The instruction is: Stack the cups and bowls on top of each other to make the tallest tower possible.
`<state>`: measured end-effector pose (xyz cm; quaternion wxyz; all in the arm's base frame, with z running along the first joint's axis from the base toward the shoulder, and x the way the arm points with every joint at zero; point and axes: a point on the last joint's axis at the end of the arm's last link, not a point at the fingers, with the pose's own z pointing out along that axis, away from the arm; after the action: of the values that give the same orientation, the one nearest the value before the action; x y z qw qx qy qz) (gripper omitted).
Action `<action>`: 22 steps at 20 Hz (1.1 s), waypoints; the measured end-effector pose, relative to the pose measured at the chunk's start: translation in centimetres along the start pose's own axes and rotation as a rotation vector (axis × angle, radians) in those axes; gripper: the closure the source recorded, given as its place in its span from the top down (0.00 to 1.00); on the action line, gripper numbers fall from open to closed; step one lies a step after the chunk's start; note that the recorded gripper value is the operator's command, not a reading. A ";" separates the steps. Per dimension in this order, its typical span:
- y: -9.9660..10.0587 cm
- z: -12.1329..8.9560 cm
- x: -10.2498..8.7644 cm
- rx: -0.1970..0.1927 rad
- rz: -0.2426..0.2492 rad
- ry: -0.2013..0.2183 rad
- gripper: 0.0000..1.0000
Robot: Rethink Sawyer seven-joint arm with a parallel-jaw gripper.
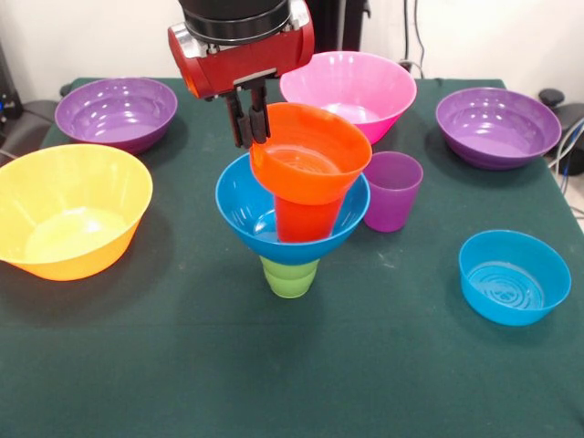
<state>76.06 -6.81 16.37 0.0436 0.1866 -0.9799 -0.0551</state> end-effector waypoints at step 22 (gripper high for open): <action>0.2 0.1 0.2 -0.004 -0.002 0.005 0.00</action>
<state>75.78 -6.71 16.28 0.0464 0.1876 -0.9795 -0.0569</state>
